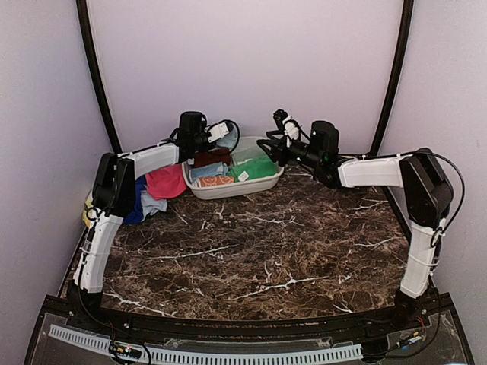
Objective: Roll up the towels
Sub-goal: Pass from the right arm to the left, then place the towel in the storage box.
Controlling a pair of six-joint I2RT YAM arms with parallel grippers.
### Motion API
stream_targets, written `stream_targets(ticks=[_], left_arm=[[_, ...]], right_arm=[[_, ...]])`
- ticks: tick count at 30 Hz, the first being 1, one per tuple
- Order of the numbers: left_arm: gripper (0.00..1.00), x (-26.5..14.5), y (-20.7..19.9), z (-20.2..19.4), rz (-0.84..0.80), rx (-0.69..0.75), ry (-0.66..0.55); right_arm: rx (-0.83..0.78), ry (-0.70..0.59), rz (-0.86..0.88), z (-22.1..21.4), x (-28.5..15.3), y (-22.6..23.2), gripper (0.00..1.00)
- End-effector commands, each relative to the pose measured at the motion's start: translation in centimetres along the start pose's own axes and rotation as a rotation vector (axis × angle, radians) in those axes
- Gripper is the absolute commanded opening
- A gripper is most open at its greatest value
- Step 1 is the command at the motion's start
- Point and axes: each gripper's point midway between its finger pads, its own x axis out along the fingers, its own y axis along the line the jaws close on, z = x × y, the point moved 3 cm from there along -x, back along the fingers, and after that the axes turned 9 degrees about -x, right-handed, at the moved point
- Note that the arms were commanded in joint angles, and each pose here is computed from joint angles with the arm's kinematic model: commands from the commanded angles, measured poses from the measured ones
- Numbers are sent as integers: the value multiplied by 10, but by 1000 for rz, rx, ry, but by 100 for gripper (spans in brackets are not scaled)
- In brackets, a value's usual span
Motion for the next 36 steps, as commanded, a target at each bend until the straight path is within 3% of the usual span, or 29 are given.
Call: stream_targets(ticks=[1,8,12,14,17,20,23,29,32,34,36], left_arm=[[0,22,44,-14,229,63,58],[0,31,-29,-48,-114,49,124],[2,21,-44,-47,-247,8,140],[10,16,-47,-42,-301,-11,126],[33,7,-54,-42,-376,-18,140],[41,2,-59,-44,-415,-19,156],[38,-3,-58,-42,-431,-27,159],[16,8,-52,-46,-348,-21,176],[10,16,-46,-48,-285,-5,178],[12,20,-44,-50,-257,5,181],[22,22,-41,-48,-232,6,173]], right_arm=[[-10,-101,-49,26,-17,-3,45],[21,-49,-48,2,-24,2,44],[29,-35,-45,-2,-23,2,43],[36,-33,-48,-1,-21,0,43],[48,-30,-56,0,-20,-2,42],[55,-22,-60,0,-21,-3,42],[57,-14,-66,-1,-23,-2,42],[81,-7,-67,-1,-24,-3,42],[97,1,-58,-2,-25,-1,42],[104,7,-50,-2,-25,0,41],[109,13,-41,-4,-26,2,39]])
